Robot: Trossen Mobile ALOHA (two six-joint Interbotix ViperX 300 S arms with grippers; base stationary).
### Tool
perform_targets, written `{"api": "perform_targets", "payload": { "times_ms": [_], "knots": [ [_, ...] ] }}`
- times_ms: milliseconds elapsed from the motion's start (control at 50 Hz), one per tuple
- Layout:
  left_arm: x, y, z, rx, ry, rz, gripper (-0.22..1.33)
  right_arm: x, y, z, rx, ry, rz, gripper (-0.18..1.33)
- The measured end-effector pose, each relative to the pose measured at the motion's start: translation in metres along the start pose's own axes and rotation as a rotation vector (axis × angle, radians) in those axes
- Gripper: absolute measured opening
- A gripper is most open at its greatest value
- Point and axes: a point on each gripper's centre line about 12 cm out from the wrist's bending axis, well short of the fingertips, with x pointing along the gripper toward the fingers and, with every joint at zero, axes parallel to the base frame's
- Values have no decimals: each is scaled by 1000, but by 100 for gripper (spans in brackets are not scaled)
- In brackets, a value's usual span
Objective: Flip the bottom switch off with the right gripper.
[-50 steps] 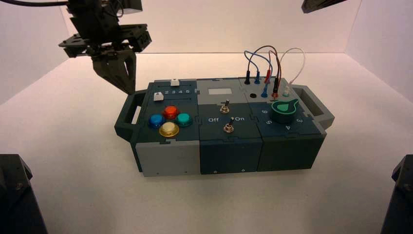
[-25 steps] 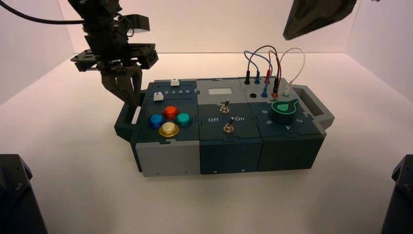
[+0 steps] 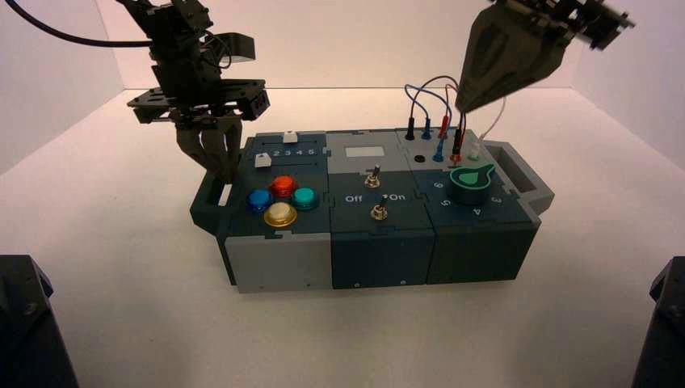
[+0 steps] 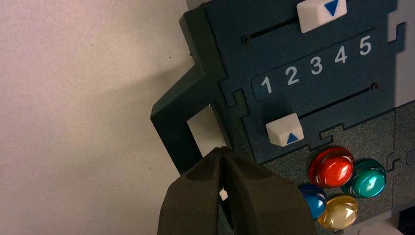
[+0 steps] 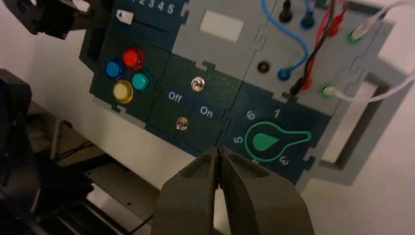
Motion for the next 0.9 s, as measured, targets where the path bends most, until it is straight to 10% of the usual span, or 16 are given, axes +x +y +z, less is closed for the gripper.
{"api": "perform_targets", "payload": {
  "times_ms": [900],
  "knots": [
    [2, 0, 2, -2, 10, 1, -16, 61, 9, -15, 156, 189, 44, -14]
  ]
}}
